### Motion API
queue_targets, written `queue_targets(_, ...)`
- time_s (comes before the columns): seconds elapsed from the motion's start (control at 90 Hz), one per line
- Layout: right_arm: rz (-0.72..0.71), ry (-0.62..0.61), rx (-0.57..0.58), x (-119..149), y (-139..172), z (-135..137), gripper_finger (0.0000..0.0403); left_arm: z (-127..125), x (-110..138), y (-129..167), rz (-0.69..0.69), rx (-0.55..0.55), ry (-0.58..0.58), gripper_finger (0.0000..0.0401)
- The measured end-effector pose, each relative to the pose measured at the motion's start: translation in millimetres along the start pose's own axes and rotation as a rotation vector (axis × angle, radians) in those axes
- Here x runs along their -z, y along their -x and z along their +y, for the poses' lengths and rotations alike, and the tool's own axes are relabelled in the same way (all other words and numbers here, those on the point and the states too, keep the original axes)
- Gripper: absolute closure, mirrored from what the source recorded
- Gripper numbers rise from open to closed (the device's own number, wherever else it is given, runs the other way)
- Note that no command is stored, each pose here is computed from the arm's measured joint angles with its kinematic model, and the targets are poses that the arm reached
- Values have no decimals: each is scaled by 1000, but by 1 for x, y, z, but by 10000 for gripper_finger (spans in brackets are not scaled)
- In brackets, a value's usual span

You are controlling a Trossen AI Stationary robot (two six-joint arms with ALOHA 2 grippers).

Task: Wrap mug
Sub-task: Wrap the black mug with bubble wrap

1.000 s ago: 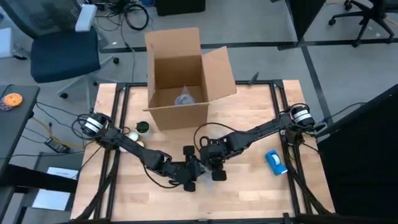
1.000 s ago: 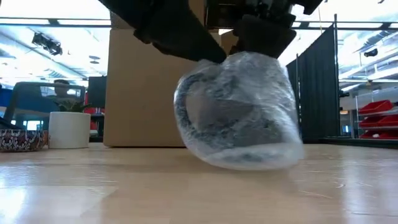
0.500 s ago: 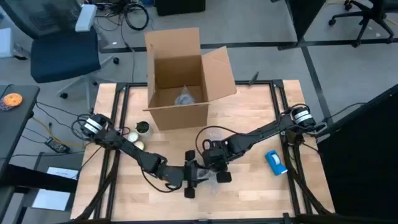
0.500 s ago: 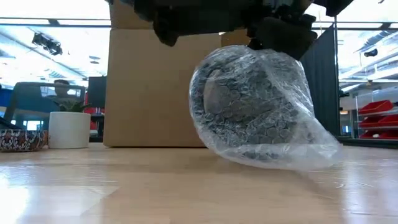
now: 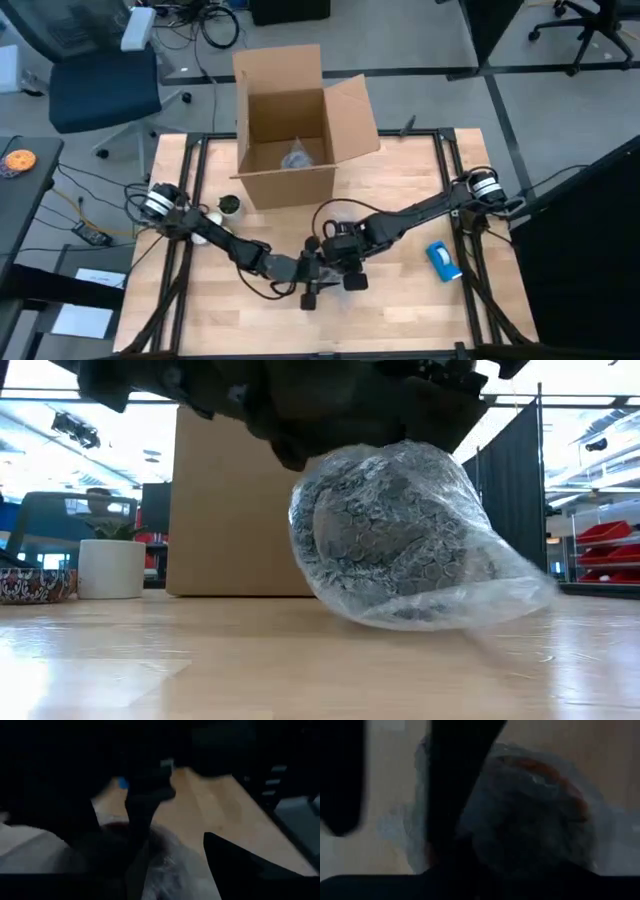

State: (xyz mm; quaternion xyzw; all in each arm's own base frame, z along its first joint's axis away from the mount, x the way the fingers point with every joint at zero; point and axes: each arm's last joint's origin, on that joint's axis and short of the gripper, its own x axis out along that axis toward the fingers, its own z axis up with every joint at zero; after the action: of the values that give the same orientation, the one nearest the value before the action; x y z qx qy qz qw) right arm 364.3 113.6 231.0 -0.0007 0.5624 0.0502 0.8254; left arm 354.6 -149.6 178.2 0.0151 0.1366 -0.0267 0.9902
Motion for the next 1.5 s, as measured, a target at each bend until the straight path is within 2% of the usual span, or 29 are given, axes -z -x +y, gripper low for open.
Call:
queue_targets(0.244,12,-5,2,-8,18,3,288,7,4,-4,61,-27,-4,229)
queue_targets(0.478,-13,0,-2,-22,52,10,289,7,5,-4,73,-31,-1,229)
queue_targets(0.622,-7,23,-4,-21,55,17,299,8,4,-2,84,-31,-26,229)
queue_targets(0.722,-5,31,11,-18,50,19,322,8,3,-1,86,-31,-28,229)
queue_targets(0.911,-13,10,17,-14,32,10,395,9,1,1,89,-32,-30,229)
queue_targets(1.078,-38,-22,15,-8,7,-1,399,12,-9,11,101,-35,-34,229)
queue_targets(1.222,-15,-48,25,4,-12,-10,401,17,-31,37,155,-47,-50,229)
queue_targets(1.389,-8,-47,26,9,-19,-12,402,23,-47,75,247,-105,-58,229)
queue_targets(1.5,-9,-18,24,9,-19,-12,403,25,-44,81,270,-124,-44,229)
